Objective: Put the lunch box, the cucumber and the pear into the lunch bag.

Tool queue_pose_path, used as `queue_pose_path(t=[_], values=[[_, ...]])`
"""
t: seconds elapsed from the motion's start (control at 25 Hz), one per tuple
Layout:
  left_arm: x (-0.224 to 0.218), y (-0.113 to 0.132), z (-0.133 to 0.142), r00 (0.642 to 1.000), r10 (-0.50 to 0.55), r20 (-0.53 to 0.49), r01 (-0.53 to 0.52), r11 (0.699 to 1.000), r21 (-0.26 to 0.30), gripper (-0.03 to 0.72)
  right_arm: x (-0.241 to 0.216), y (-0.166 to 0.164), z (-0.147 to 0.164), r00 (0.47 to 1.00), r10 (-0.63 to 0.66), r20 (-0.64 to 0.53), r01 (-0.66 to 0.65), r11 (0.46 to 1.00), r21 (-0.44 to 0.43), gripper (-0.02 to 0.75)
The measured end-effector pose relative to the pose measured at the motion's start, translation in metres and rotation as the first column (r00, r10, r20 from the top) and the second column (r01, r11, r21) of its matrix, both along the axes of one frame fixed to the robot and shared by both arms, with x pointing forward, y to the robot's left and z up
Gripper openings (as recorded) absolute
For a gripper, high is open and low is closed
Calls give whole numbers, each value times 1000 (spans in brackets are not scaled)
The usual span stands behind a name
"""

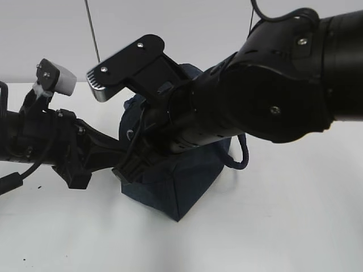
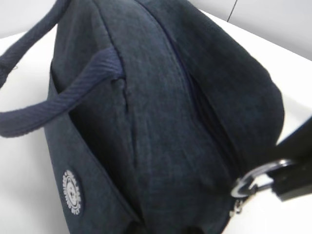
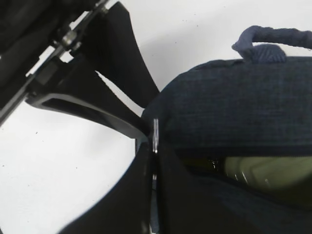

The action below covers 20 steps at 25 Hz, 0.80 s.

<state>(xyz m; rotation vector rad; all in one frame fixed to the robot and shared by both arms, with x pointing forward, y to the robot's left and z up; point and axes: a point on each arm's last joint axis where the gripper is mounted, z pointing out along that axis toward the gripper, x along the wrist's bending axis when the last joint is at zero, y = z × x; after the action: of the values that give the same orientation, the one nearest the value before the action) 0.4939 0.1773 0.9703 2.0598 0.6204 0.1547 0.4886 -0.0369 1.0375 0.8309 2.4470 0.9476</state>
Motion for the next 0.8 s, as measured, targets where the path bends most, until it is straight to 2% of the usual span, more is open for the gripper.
queue_pose_path(t=[0.48,0.8], values=[[-2,-10,-3,1000,-17,-1,17,1000,13,-3,0,0,0,1000,-3,-6,3,1000,5,6],[-1,-10,-3,1000,-4,4,3,1000,27,-20,-1,-2,8,1000,2,19,-2,1000,9,6]])
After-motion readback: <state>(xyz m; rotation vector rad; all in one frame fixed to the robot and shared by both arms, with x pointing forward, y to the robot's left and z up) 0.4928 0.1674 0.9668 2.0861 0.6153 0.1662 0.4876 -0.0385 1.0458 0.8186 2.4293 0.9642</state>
